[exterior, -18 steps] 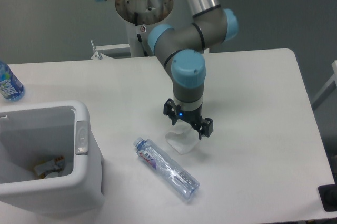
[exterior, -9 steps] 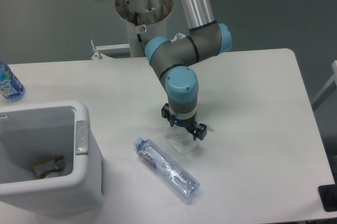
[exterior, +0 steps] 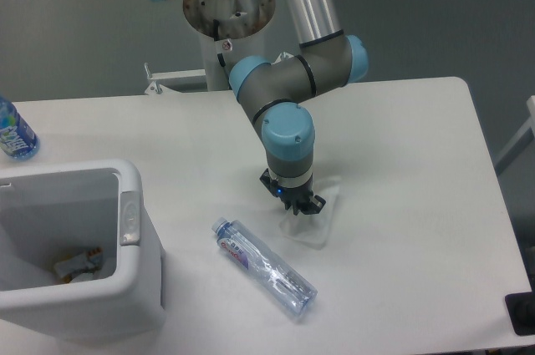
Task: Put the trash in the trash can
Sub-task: 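Lower the gripper onto the white tissue and close on it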
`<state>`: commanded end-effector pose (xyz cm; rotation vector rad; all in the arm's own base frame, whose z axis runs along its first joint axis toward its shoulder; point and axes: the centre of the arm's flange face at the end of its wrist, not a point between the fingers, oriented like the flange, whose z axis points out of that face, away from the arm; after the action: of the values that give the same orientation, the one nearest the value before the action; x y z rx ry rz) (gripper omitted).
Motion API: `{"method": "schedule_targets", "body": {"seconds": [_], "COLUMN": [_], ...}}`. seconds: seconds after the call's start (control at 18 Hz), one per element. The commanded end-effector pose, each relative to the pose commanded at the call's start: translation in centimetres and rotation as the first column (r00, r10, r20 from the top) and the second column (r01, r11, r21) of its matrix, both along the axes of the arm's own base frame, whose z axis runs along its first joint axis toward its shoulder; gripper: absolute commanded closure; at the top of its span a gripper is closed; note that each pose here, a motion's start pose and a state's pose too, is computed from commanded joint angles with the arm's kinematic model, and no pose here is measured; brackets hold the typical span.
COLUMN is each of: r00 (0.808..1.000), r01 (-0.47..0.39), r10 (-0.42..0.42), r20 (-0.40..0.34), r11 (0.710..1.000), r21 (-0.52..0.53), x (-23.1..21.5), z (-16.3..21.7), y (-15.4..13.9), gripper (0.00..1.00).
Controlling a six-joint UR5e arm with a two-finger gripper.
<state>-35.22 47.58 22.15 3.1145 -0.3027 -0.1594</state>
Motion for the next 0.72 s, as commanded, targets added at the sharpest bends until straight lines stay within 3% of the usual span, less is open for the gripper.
{"method": "schedule_targets", "body": {"seconds": [0.22,0.39,0.5,0.72], "r00": [0.999,0.992,0.979,0.923], "r01": [-0.036,-0.125,-0.203,-0.382], "r10": [0.040,0.123,0.187,0.328], "r20": [-0.031,0.024,0.080,0.199], "r11": [0.992,0.947,0.893,0.741], "r21": [0.121,0.297,0.402,0.552], "x": [-1.4,-2.3,-3.2,-4.3], "z": [5.5,10.5,13.8,21.7], "y": [0.4,0.6,1.0,2.8], "gripper": [1.00,1.00,1.00,1.00]}}
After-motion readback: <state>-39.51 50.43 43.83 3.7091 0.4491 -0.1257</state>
